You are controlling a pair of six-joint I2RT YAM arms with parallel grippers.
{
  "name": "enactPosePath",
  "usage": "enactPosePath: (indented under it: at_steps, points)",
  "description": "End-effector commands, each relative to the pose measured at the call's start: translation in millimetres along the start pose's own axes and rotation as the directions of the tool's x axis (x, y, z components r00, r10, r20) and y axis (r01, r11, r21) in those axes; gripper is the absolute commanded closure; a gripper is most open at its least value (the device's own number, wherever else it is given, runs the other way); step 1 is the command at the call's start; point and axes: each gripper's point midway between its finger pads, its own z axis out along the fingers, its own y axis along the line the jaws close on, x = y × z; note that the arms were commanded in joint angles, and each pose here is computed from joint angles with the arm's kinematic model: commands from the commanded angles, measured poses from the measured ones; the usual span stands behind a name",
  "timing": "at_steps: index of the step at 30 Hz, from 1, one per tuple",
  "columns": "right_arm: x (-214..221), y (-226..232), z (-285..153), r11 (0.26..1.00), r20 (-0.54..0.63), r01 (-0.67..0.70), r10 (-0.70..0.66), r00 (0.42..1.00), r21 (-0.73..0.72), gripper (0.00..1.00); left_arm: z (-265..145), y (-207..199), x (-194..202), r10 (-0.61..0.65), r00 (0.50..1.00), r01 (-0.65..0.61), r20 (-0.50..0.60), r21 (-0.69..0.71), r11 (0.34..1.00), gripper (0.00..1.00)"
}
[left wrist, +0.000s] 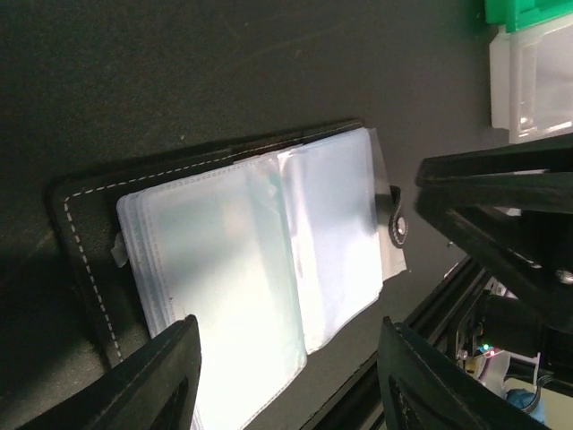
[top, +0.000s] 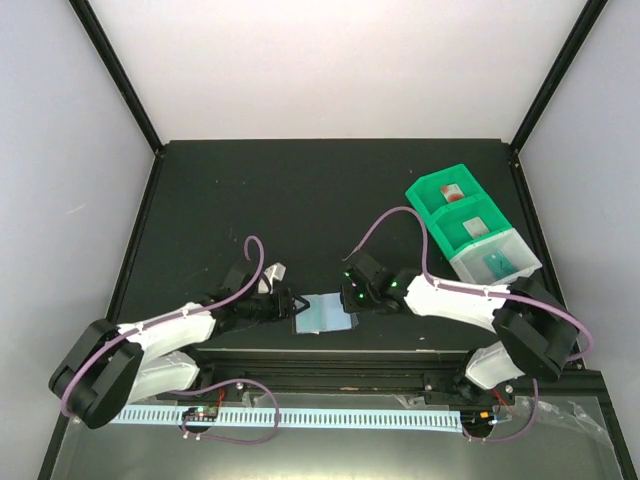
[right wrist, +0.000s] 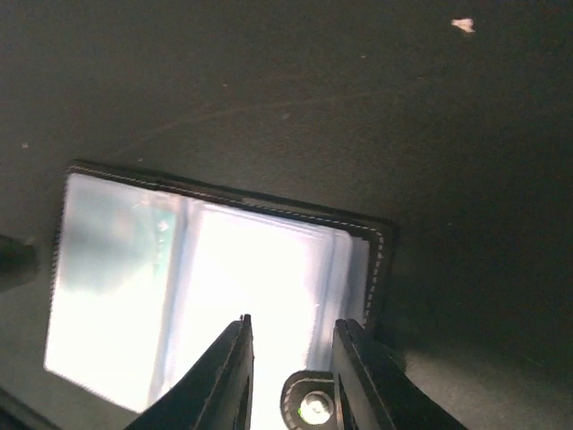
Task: Take the credit cards out of the card holder
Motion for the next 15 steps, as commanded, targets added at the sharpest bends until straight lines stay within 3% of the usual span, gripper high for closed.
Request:
enactPosePath:
  at_steps: [1, 8, 15]
  points:
    - [-3.2, 25.7, -11.5, 0.996, 0.009, 0.040, -0.040, 0.999, -0.081, 0.72, 3.1, 0.3, -2.9, -0.013, 1.000, 0.013, 0.013, 0.025, 1.000, 0.44]
    - [2.0, 66.2, -10.3, 0.968, -0.003, 0.044, -0.046, 0.999, -0.249, 0.77, 6.7, 11.9, 3.2, -0.027, 1.000, 0.027, 0.003, 0.002, 1.000, 0.46]
    - [10.0, 81.3, 6.7, 0.949, -0.050, 0.021, -0.038, 0.998, -0.315, 0.79, 6.5, 13.5, 6.0, -0.026, 1.000, 0.026, -0.006, 0.001, 1.000, 0.46]
